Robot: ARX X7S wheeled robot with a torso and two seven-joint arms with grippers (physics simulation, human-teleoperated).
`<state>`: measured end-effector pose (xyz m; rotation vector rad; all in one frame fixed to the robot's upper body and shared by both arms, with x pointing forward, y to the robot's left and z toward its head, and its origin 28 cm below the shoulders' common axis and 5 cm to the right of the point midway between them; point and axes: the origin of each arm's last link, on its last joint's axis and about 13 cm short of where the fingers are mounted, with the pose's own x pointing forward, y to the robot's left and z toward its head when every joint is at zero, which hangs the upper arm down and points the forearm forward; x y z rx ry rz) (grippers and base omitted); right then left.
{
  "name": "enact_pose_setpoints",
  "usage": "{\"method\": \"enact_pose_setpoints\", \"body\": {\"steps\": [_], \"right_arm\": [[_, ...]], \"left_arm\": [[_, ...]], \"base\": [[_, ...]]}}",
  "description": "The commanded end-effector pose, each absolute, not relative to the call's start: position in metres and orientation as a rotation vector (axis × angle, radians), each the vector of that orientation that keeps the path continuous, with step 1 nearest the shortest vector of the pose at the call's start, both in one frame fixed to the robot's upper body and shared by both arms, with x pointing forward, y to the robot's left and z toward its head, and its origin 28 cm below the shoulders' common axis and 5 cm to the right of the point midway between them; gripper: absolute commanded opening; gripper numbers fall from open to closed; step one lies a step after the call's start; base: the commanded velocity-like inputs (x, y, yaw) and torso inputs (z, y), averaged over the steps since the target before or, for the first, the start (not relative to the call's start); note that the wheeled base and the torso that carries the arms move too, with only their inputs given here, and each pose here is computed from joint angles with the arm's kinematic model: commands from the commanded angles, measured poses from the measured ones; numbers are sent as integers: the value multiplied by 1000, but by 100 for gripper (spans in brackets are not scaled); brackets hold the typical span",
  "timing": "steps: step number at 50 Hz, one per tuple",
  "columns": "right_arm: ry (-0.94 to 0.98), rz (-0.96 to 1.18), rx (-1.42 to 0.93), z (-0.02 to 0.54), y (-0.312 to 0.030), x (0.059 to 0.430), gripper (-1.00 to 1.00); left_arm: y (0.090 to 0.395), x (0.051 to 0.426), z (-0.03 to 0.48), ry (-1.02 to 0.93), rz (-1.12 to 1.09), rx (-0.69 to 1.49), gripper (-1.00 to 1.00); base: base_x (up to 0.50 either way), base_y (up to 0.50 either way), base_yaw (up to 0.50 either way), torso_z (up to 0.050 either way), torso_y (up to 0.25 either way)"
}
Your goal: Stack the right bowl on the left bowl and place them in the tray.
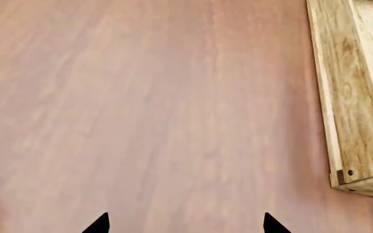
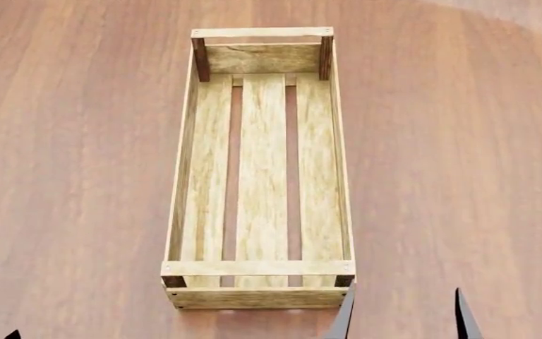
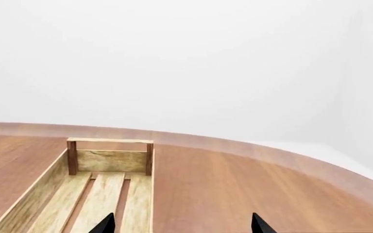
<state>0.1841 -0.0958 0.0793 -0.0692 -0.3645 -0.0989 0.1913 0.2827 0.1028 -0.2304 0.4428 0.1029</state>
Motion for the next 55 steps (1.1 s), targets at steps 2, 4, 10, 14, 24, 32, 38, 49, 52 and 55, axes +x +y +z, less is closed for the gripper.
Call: {"method": "enact_pose_setpoints", "body": {"steps": [2, 4, 10, 14, 24, 32, 38, 49, 52, 55], "right_arm": [[-376, -104, -72, 80, -97, 185, 100], [-376, -104, -71, 80, -97, 185, 100], [-374, -105, -70, 79, -97, 185, 100], [-373, -103, -70, 79, -97, 185, 100], [-368, -105, -70, 77, -97, 185, 100], [-362, -103, -71, 75, -97, 184, 100], [-360, -103, -71, 74, -97, 184, 100], [-355, -100, -74, 74, -95, 183, 100], [-354, -102, -75, 73, -96, 183, 100], [-353, -101, -77, 73, -96, 182, 100]], "left_arm": [[277, 190, 101, 515, 72, -276, 100], [276, 188, 99, 531, 68, -281, 100], [275, 184, 96, 559, 58, -298, 100], [274, 182, 94, 577, 61, -314, 100], [276, 176, 92, 591, 76, -315, 100], [278, 175, 91, 578, 93, -295, 100], [279, 173, 90, 574, 103, -291, 100], [280, 166, 81, 598, 106, -303, 100], [279, 163, 76, 611, 102, -306, 100], [278, 162, 73, 618, 96, -307, 100]], "base": [[0, 0, 0, 0, 0], [0, 0, 0, 0, 0], [0, 0, 0, 0, 0], [0, 0, 0, 0, 0], [0, 0, 0, 0, 0], [0, 0, 0, 0, 0], [0, 0, 0, 0, 0], [0, 0, 0, 0, 0], [0, 0, 0, 0, 0], [0, 0, 0, 0, 0]]}}
